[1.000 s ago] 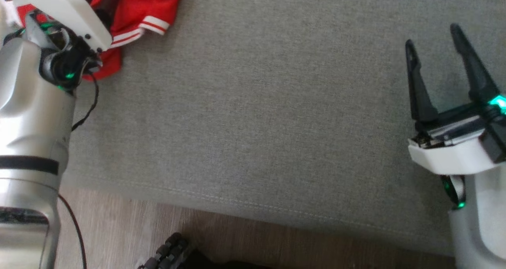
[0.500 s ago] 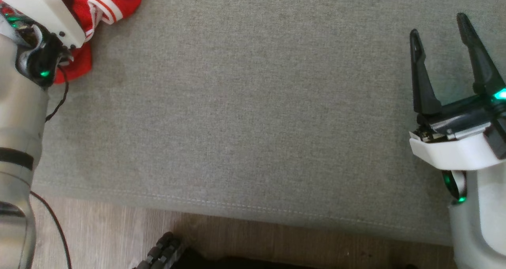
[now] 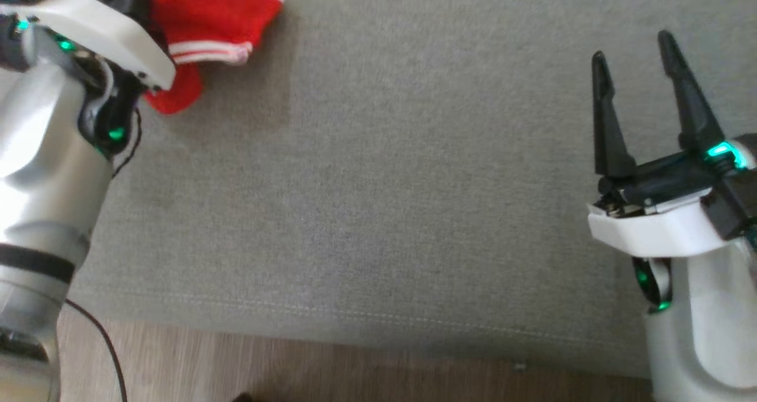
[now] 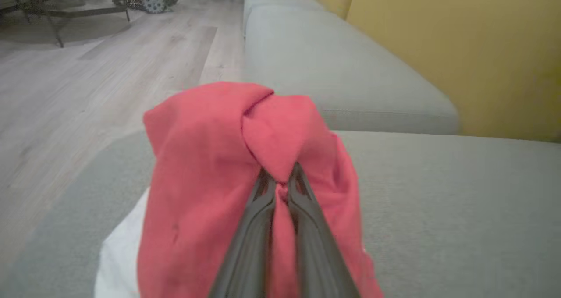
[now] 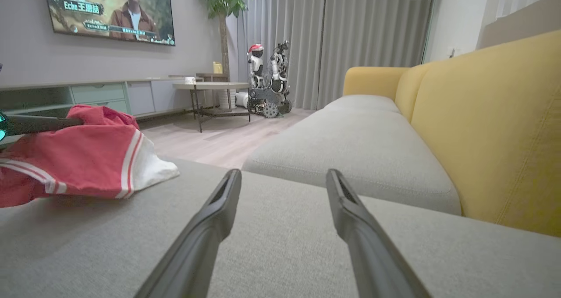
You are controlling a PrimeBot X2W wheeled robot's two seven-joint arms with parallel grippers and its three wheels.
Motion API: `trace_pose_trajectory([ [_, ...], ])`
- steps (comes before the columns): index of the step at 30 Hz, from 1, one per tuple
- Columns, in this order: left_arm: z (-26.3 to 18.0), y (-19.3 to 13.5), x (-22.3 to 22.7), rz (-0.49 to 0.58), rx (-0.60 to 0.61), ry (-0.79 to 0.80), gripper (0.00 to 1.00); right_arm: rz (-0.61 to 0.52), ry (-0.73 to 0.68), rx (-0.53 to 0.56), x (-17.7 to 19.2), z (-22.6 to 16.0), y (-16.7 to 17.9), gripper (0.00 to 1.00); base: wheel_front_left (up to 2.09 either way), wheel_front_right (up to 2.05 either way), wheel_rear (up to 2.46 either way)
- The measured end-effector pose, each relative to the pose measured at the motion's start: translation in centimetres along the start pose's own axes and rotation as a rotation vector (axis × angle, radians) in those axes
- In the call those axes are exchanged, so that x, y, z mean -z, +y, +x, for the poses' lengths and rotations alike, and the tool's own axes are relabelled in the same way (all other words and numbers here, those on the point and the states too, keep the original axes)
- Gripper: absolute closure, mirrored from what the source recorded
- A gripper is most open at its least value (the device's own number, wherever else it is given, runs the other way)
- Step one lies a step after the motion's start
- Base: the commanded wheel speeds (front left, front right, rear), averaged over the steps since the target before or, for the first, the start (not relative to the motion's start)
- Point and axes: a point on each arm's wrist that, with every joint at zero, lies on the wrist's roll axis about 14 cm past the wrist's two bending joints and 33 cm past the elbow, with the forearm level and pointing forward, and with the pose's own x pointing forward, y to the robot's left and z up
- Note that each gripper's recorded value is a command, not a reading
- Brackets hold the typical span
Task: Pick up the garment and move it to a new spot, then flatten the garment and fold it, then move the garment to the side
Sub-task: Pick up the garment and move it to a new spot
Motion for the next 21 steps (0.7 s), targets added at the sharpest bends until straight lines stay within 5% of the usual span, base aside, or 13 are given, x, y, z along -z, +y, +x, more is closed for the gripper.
trace_pose_trajectory([
  [9,-3.0,-8.4,-5.9,0.001,0.248,-0.123,1.0,-0.007,-0.08,0.095,-5.8,-4.1,-0.8,0.0,0.0,0.0,0.0],
  [21,-4.2,-25.0,-7.6,-0.092,0.607,-0.126,1.0,-0.076,-0.117,0.332,-9.5,-11.0,-6.3,0.0,0.0,0.0,0.0],
])
